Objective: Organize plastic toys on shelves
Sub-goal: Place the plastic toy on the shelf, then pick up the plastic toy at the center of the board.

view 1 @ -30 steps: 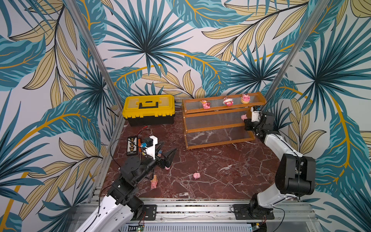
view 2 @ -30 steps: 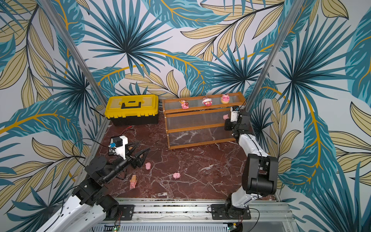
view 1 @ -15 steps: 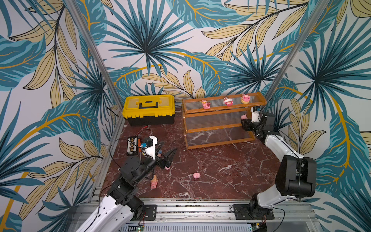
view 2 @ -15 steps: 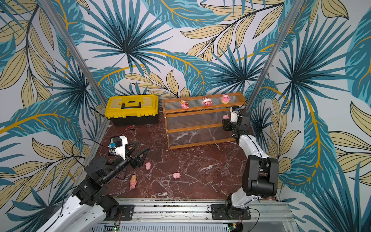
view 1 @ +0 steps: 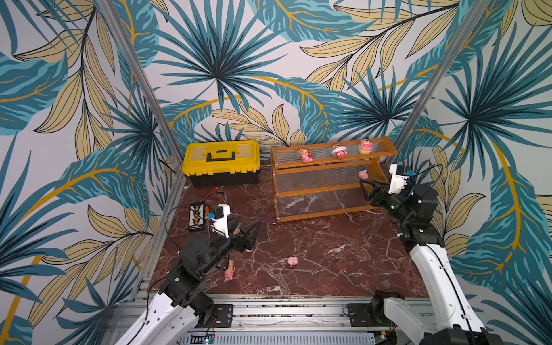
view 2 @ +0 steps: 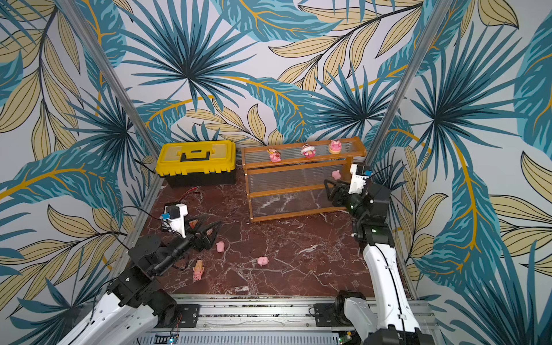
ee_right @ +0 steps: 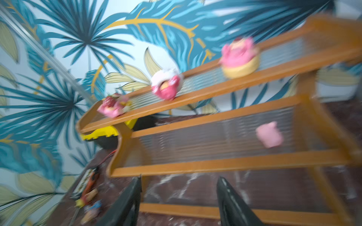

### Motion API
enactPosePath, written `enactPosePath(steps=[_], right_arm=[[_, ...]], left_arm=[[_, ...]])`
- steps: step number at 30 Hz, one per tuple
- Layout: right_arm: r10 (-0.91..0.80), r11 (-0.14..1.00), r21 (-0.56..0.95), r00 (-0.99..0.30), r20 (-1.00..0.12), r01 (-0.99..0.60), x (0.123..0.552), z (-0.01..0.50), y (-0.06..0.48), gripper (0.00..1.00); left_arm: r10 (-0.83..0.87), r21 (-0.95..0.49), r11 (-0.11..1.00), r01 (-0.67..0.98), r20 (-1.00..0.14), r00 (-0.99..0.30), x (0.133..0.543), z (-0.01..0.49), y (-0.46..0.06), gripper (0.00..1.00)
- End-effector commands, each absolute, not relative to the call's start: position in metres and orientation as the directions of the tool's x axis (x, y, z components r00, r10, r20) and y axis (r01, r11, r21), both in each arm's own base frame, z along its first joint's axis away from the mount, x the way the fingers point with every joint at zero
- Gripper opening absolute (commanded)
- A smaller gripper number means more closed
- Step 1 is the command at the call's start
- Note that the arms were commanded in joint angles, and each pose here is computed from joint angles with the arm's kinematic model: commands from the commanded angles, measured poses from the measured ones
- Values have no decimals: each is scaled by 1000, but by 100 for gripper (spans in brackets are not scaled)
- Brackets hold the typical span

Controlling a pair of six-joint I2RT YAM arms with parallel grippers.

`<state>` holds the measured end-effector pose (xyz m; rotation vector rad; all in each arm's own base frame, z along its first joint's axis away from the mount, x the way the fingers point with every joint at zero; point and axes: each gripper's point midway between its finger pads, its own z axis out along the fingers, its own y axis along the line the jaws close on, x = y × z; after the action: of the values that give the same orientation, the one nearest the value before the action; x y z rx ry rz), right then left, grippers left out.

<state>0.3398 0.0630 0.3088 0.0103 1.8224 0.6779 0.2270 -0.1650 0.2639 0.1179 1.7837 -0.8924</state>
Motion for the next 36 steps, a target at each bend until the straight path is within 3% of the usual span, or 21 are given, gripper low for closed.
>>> enactPosePath(steps=[1, 4, 8, 12, 14, 17, 31, 36], right_arm=[[294, 736, 604, -659, -692, -306, 292, 233, 132, 62], [221, 731, 599, -717, -661, -327, 251, 180, 166, 60], [212, 717, 598, -706, -676, -358, 217, 133, 182, 59], [176, 748, 560, -708, -684, -356, 211, 112, 182, 59], [169, 756, 555, -716, -677, -347, 215, 109, 185, 58], [166, 757, 559, -727, -666, -339, 222, 106, 190, 58], [153, 751, 554, -722, -675, -359, 219, 106, 191, 58], [154, 755, 550, -719, -678, -358, 218, 107, 189, 58]], left_arm=[[-275, -594, 708, 382, -730, -626, 219, 201, -175, 93], [-206, -627, 679, 382, -661, -721, 210, 178, -190, 91], [-207, -711, 659, 246, -486, -849, 206, 143, -204, 83], [-106, -722, 658, 213, -369, -923, 197, 115, -236, 75], [-47, -715, 670, 201, -311, -949, 196, 99, -254, 66], [2, -693, 703, 161, -224, -974, 197, 78, -270, 63], [15, -755, 642, 130, -158, -987, 200, 54, -311, 52], [32, -758, 642, 117, -126, -992, 197, 49, -315, 37]])
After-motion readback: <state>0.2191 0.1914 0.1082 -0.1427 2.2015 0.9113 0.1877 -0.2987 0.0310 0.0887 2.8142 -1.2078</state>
